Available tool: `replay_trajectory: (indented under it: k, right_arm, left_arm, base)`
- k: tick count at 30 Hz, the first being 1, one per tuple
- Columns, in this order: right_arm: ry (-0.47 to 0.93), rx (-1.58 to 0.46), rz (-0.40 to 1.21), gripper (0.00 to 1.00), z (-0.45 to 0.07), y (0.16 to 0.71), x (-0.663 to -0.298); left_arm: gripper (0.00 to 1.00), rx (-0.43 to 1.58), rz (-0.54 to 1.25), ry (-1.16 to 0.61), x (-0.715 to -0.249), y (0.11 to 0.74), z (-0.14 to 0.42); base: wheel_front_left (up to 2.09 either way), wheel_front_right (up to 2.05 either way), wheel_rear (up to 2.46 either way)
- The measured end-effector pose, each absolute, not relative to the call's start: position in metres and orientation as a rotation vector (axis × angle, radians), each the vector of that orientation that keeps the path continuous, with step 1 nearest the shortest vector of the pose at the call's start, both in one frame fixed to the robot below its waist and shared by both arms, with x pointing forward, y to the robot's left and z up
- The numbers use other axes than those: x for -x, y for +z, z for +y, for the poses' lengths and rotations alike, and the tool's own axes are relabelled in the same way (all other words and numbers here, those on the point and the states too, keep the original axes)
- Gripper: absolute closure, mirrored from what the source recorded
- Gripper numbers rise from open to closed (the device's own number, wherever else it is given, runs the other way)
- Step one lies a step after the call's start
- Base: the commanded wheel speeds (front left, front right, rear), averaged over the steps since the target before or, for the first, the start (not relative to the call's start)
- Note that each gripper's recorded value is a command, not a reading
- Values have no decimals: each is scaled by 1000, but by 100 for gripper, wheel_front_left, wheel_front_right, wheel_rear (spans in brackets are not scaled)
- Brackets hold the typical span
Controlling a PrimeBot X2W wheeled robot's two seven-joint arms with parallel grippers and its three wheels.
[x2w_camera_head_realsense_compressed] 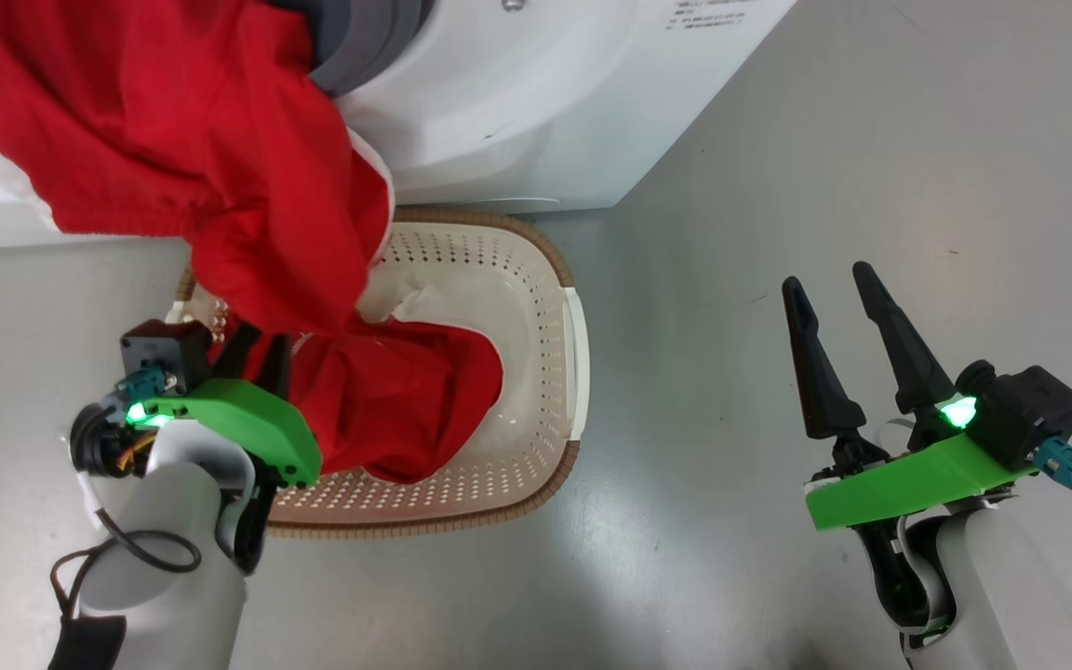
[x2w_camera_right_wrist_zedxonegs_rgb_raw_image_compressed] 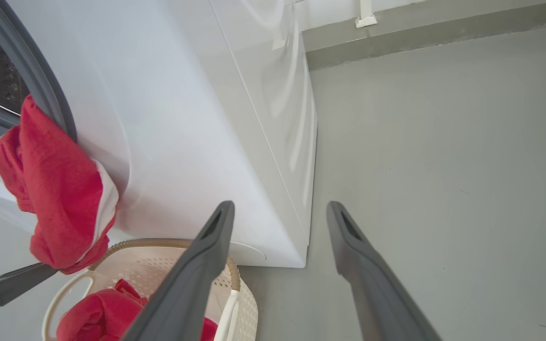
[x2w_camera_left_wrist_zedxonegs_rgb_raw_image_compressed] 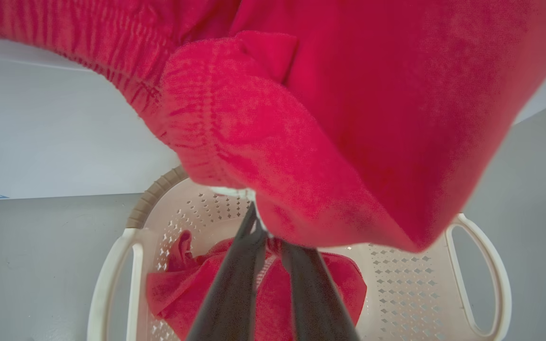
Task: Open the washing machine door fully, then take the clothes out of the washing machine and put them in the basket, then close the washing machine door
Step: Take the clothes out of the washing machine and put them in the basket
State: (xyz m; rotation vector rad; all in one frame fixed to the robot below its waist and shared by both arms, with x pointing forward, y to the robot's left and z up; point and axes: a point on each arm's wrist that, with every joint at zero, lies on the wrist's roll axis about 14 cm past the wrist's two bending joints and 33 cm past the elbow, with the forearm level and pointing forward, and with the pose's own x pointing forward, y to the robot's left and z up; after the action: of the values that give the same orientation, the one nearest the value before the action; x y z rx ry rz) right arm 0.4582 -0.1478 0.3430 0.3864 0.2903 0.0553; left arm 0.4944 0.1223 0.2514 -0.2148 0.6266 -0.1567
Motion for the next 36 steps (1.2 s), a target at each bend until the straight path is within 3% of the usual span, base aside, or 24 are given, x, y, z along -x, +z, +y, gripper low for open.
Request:
replay_trajectory:
  k: [15, 36]
  right_arm:
    - [76, -393, 265, 0, -141, 351, -467]
    - [104, -368, 230, 0, -135, 371, -462]
  left_arm:
    - [0, 253, 525, -122, -508, 279, 133]
    - [0, 240, 276, -41, -490, 354, 173]
  base:
    - [0, 0, 0]
    - [0, 0, 0]
